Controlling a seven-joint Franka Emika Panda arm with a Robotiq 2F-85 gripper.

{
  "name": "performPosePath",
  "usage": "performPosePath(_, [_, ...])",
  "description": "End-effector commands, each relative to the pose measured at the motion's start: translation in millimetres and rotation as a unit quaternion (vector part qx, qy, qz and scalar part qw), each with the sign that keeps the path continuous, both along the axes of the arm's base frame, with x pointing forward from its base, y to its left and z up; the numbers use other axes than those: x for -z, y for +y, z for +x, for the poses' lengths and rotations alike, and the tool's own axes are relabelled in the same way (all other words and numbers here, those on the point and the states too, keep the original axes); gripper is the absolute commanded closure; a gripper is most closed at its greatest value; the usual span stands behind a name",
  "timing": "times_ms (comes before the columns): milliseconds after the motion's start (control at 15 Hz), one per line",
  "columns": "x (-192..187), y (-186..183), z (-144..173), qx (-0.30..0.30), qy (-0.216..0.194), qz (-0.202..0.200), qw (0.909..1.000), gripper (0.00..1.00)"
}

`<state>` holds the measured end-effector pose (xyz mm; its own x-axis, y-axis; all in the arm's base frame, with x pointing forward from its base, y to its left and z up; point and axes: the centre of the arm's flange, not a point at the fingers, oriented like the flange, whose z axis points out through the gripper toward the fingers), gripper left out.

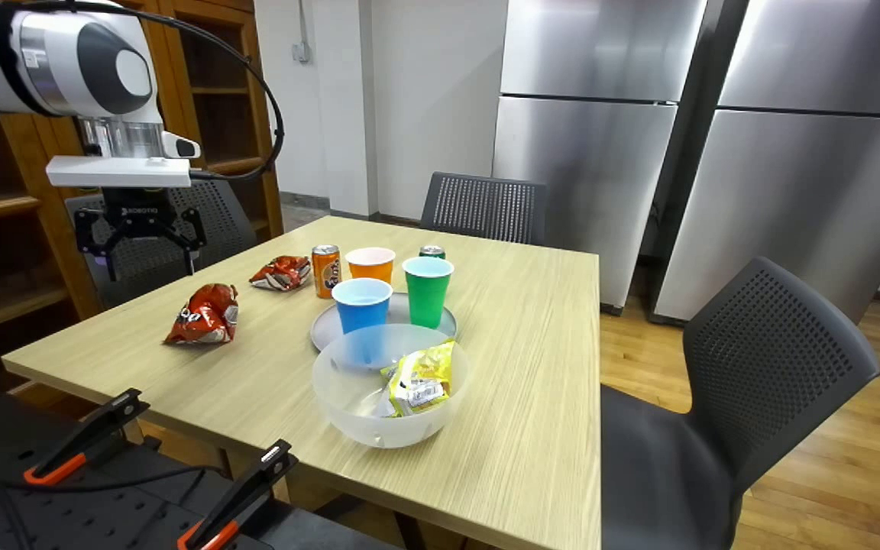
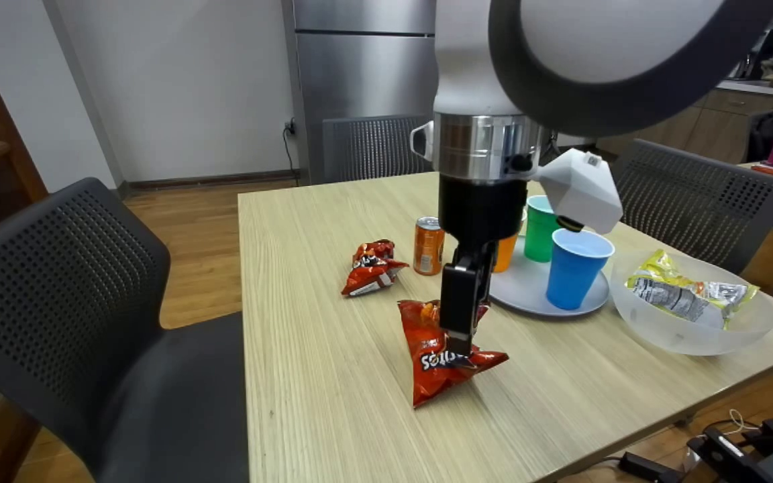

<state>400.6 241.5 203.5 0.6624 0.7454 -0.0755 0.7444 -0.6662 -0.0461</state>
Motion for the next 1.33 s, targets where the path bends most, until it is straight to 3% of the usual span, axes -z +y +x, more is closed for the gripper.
performPosePath(0, [18.8,21.0,19.0,0.039,-0.004,-0.010,0.9992,0.00])
performPosePath(667, [50.6,18.5,44.9,0.147,-0.002,-0.014,0.9890,0.00])
performPosePath(1267, [63.4,17.1,54.1,0.172,0.010,-0.015,0.9849,0.00])
